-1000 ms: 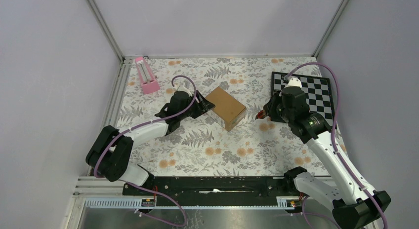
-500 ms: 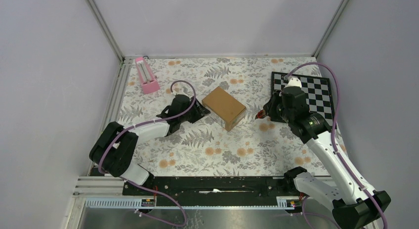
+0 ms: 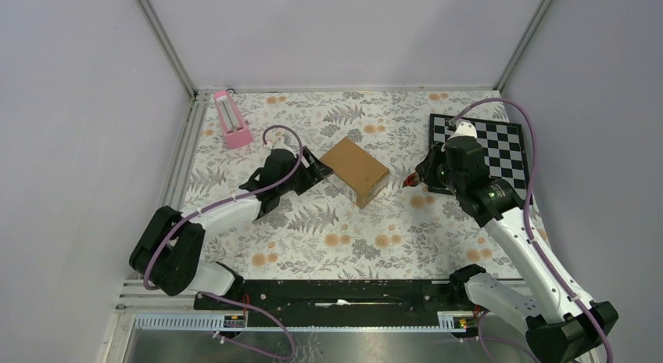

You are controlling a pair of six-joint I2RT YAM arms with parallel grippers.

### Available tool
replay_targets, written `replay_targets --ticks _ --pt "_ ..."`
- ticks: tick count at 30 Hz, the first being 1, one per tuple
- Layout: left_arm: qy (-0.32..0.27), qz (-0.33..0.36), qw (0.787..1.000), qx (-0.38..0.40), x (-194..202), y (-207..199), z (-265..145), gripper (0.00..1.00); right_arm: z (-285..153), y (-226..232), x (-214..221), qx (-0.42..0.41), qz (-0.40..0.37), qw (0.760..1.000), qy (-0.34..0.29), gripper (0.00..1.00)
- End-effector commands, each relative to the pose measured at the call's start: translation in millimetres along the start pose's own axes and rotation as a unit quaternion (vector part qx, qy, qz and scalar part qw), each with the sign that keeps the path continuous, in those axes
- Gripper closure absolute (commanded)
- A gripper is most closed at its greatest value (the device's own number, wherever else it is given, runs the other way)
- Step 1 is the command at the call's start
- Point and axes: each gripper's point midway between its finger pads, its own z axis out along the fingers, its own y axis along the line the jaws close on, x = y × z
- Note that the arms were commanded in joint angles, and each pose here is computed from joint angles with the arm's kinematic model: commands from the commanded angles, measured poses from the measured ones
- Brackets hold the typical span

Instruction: Unpack the express box

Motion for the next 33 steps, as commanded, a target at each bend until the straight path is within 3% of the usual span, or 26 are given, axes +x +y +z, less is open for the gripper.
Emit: replay_targets --ticks 1,6,9,20,33 --pt "-0.014 -0.015 0.998 0.066 -19.7 -46.6 14.6 0.28 -2.0 10.2 -15.1 -0.019 0.001 1.0 -0.023 1.0" --pt "-0.004 -0.043 0.996 0.076 -17.3 -49.4 43.2 0.29 -6.2 9.3 -17.9 -0.016 0.0 1.0 -0.026 1.0" --pt "0.008 -0.055 0.997 0.048 -7.7 -31.7 50.5 0.35 -8.0 8.7 -18.5 -0.014 -0.003 1.0 -0.026 1.0" --pt "-0.007 -0.073 0.996 -0.052 19.6 46.7 15.3 0.49 0.8 11.4 -13.7 -0.021 0.001 1.0 -0.02 1.0" --pt "-0.007 -0.067 0.995 -0.07 30.2 67.3 -6.1 0.53 6.3 17.3 -11.9 -0.029 0.0 1.0 -0.013 1.0"
